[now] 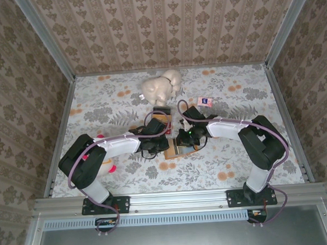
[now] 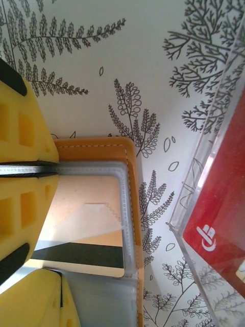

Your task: Take the credit cards out of the card holder

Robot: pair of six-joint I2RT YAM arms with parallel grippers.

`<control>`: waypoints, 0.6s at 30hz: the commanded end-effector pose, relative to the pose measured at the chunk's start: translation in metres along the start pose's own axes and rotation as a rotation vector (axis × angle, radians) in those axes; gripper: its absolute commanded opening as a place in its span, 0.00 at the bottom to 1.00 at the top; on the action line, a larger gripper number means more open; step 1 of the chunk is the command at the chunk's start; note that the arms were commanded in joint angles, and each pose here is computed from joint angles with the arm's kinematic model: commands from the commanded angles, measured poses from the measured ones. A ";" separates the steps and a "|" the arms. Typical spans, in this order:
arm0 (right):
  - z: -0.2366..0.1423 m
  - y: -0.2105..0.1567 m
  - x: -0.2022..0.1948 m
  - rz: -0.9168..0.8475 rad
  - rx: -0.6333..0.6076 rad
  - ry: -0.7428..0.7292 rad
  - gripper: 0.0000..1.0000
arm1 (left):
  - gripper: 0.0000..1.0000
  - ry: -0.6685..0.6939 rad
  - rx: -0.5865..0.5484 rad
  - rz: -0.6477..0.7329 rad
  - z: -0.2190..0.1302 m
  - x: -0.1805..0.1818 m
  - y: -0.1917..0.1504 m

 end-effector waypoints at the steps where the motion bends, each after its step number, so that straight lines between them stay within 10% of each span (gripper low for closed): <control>1: 0.000 -0.002 -0.001 0.003 0.015 0.020 0.15 | 0.13 0.067 0.081 0.007 0.010 0.013 -0.013; 18: 0.007 -0.001 -0.001 -0.005 0.046 0.050 0.11 | 0.12 0.064 0.097 0.014 0.012 0.012 -0.014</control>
Point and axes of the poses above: each hand's point on the last joint's axis, 136 mm out from that joint toward the fingers, its own z axis out along the fingers, its own x axis along the line the jaws close on, y = z × x, the point moved 10 cm from there along -z, back along the fingers, and after that the axes turned 13 degrees about z, right-handed, at the moved point
